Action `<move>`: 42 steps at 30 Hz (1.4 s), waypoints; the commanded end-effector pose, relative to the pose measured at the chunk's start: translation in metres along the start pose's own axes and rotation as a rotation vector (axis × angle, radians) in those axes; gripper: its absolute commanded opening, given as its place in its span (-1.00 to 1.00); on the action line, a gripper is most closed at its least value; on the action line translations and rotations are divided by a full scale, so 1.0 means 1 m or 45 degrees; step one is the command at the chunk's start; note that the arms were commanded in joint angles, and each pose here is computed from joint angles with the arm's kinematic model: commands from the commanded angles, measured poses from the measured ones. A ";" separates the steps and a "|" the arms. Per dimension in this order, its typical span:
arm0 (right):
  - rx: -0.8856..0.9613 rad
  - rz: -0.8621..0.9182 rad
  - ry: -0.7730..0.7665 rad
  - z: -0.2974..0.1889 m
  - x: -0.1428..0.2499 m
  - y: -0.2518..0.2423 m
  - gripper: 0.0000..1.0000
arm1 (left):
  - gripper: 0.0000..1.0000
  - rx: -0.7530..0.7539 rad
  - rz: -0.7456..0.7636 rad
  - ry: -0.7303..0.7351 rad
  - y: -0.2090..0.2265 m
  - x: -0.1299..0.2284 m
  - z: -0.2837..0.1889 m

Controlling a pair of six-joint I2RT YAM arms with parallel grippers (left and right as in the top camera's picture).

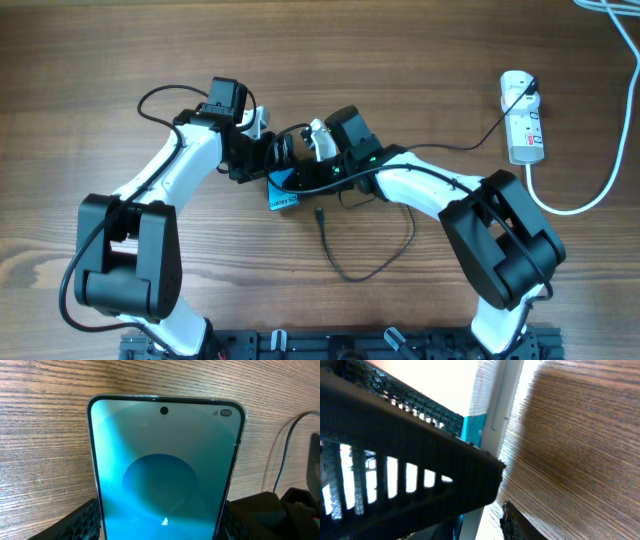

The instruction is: Plug charger to phone and switch on socket

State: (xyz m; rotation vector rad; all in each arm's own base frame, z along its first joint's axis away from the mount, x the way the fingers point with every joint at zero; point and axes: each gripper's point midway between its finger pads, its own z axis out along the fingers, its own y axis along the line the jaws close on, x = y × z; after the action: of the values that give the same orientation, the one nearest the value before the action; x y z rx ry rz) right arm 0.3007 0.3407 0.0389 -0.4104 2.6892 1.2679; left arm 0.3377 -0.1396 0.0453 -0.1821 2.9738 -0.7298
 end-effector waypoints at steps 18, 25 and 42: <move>-0.948 -0.379 0.109 -0.105 -0.021 0.103 -0.91 | 0.81 0.502 0.362 -0.609 -0.099 0.004 -0.196; -1.009 -0.680 0.071 -0.167 -0.022 0.150 -0.91 | 0.79 0.591 0.541 -0.672 -0.120 0.045 -0.233; -1.017 -0.580 -0.001 -0.182 -0.031 0.157 -0.91 | 0.62 0.810 0.590 -0.494 -0.135 0.024 -0.202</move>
State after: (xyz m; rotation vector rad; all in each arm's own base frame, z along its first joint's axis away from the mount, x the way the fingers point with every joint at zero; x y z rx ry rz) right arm 0.2879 0.2992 0.2582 -0.9368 1.9119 2.1383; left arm 0.3096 -0.1624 0.2774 0.2681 2.2242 -1.2402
